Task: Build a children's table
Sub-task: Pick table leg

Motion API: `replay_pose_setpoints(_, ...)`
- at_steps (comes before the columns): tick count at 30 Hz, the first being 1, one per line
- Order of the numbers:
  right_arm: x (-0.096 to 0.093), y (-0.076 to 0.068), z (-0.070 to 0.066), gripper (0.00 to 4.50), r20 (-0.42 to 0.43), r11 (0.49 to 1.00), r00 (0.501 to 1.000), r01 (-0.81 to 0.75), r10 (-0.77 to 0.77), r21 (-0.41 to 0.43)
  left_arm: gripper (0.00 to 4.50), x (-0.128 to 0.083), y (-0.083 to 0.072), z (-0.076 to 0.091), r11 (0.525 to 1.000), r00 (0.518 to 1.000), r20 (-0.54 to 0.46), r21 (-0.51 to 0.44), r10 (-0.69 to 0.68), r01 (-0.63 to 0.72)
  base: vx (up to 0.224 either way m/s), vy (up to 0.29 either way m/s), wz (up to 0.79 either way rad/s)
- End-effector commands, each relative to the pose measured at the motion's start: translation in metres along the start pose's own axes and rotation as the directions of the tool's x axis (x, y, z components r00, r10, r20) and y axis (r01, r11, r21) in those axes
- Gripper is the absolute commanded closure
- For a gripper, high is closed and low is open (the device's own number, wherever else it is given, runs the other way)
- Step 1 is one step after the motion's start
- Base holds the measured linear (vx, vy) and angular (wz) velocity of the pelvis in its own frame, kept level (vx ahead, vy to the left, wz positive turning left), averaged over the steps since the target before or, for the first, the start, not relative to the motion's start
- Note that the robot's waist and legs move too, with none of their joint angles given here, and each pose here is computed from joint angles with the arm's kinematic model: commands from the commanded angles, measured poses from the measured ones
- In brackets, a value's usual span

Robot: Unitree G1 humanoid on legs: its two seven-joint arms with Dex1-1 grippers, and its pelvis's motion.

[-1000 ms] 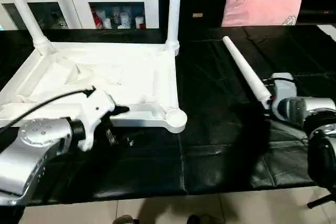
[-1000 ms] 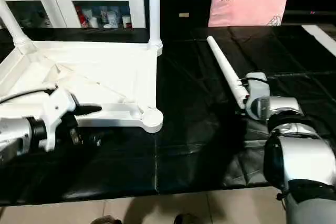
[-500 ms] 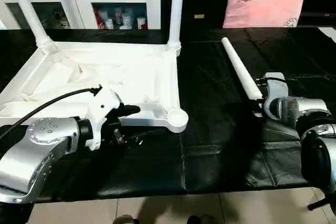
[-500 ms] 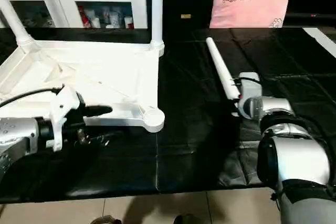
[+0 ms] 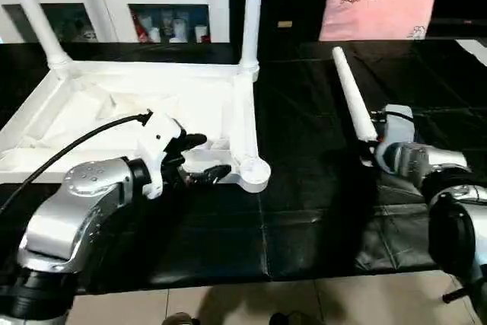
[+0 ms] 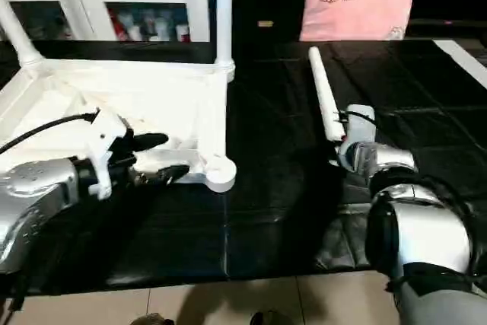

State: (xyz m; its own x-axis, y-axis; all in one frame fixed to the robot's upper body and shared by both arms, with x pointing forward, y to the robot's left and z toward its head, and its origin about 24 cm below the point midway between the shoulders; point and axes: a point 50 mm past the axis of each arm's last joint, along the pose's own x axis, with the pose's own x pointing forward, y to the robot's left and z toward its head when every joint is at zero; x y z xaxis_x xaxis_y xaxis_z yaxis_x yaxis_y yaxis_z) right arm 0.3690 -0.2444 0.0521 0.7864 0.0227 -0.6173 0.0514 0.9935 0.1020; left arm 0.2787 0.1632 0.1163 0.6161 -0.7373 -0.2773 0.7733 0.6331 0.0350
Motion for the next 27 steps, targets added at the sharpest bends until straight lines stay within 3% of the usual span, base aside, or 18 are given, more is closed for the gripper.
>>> replay_pose_setpoints(1,0.000,0.004,0.007,1.73,0.064,0.999,0.997,-0.032,0.031,0.016,0.00,0.005,0.001,0.007,0.999,1.000,0.017,0.031,0.008,-0.009,0.000,0.000,0.00)
replay_pose_setpoints(2,0.000,0.008,0.012,1.73,0.125,0.998,0.990,-0.067,0.066,0.007,0.00,0.008,0.001,0.008,0.999,0.999,0.029,0.029,0.018,-0.019,0.000,0.000,0.00)
replay_pose_setpoints(10,0.002,0.019,0.010,1.74,0.206,0.982,0.970,-0.154,0.130,0.105,0.00,0.026,0.007,0.013,0.997,0.993,0.087,0.008,0.073,-0.074,0.000,0.000,0.00)
replay_pose_setpoints(13,0.001,0.028,0.016,1.74,0.351,0.951,0.919,-0.256,0.183,0.175,0.00,0.035,0.010,0.016,0.995,0.989,0.109,-0.003,0.098,-0.098,0.000,0.000,0.00)
replay_pose_setpoints(15,-0.001,0.031,0.018,1.74,0.389,0.928,0.900,-0.298,0.196,0.223,0.00,0.038,0.010,0.017,0.995,0.988,0.118,-0.008,0.103,-0.102,0.000,0.000,0.00)
replay_pose_setpoints(17,-0.004,0.037,0.020,1.74,0.450,0.867,0.861,-0.396,0.236,0.303,0.00,0.042,0.011,0.021,0.994,0.984,0.141,-0.018,0.107,-0.106,0.000,0.000,0.00)
replay_pose_setpoints(19,-0.007,0.039,0.018,1.74,0.496,0.872,0.829,-0.421,0.258,0.250,0.00,0.046,0.011,0.023,0.993,0.981,0.158,-0.025,0.116,-0.113,0.000,0.000,0.00)
replay_pose_setpoints(22,-0.014,0.046,0.016,1.74,0.565,0.836,0.767,-0.499,0.305,0.226,0.00,0.050,0.010,0.025,0.992,0.976,0.178,-0.032,0.128,-0.125,0.000,0.000,0.00)
replay_pose_setpoints(25,-0.032,0.064,0.016,1.74,0.634,0.734,0.625,-0.667,0.455,0.130,0.00,0.053,0.011,0.029,0.989,0.968,0.204,-0.056,0.148,-0.139,0.000,0.000,0.00)
replay_pose_setpoints(26,-0.033,0.065,0.016,1.74,0.637,0.724,0.614,-0.679,0.466,0.125,0.00,0.053,0.011,0.029,0.988,0.967,0.206,-0.057,0.149,-0.140,0.000,0.000,0.00)
replay_pose_setpoints(27,-0.043,0.073,0.016,1.74,0.651,0.658,0.544,-0.748,0.530,0.089,0.00,0.055,0.012,0.031,0.988,0.963,0.222,-0.067,0.151,-0.139,0.000,0.000,0.00)
